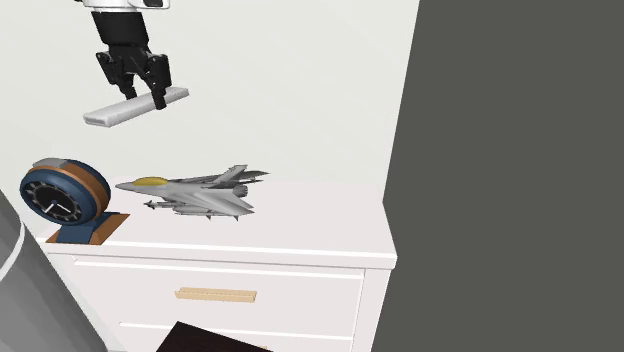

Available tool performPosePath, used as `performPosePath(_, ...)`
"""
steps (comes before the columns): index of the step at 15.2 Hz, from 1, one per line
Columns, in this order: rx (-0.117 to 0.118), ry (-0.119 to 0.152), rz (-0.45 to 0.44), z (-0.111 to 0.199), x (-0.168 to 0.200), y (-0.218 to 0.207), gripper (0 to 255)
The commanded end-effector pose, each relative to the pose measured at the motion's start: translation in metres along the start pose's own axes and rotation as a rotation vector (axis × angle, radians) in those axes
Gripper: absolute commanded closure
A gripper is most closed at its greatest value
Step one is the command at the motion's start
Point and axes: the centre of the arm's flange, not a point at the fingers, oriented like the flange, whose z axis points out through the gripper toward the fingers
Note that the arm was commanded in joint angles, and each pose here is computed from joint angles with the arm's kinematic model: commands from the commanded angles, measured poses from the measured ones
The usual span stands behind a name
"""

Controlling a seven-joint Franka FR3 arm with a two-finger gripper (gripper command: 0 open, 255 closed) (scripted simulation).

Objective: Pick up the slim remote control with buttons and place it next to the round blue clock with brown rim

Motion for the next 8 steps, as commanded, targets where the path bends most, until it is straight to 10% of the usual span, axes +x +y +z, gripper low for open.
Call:
performPosePath(1, 0.005, 0.003, -0.002, -0.001, -0.003, -0.027, 255)
performPosePath(8, 0.005, 0.003, -0.002, 0.0, -0.01, -0.119, 255)
